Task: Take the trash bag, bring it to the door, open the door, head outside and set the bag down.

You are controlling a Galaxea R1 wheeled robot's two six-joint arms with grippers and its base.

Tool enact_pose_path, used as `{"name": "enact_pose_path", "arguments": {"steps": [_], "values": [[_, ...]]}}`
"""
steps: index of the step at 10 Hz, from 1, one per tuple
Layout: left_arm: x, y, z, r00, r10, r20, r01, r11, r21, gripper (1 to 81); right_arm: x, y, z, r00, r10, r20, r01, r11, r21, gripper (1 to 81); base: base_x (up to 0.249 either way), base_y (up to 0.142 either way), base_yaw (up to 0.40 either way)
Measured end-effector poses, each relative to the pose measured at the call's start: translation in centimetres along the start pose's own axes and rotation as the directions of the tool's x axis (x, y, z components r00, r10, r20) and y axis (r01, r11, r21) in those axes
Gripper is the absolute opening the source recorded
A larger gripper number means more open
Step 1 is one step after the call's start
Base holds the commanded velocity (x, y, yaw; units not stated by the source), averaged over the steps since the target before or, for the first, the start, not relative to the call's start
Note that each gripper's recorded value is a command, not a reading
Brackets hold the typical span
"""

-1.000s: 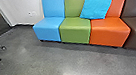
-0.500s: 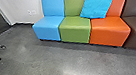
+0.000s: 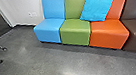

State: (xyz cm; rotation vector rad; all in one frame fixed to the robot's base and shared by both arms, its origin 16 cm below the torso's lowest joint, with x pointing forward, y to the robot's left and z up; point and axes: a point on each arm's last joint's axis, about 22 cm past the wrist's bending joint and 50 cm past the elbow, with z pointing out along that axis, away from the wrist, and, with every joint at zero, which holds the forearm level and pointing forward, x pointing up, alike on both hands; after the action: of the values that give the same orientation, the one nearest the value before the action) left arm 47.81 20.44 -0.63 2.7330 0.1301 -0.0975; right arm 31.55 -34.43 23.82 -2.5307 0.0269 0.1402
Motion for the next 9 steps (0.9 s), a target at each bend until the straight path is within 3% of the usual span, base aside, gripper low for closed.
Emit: {"name": "enact_pose_path", "arguments": {"steps": [2,4,7,9], "values": [[1.1,1.7,-4.2,0.9993,0.022,-0.030,-0.023,0.9994,-0.025,1.0,0.1,-1.8,-2.1,0.9994,-0.021,-0.029,0.021,0.9998,0.003,81.1,0.000,0.000,0.000],[0.3,1.7,-7.7,0.9988,0.023,-0.042,-0.024,0.9996,-0.017,1.0,0.1,-3.3,-3.7,0.9978,-0.038,-0.053,0.039,0.9993,0.002,81.1,0.000,0.000,0.000],[-0.1,3.4,-12.3,0.9966,0.037,-0.073,-0.039,0.9991,-0.016,1.0,-0.4,-5.6,-5.3,0.9950,-0.060,-0.080,0.060,0.9982,0.004,81.1,0.000,0.000,0.000],[-0.8,3.7,-15.3,0.9951,0.041,-0.090,-0.042,0.9991,-0.007,1.0,-0.9,-7.4,-5.7,0.9930,-0.073,-0.093,0.075,0.9971,0.014,81.1,0.000,0.000,0.000]]}}
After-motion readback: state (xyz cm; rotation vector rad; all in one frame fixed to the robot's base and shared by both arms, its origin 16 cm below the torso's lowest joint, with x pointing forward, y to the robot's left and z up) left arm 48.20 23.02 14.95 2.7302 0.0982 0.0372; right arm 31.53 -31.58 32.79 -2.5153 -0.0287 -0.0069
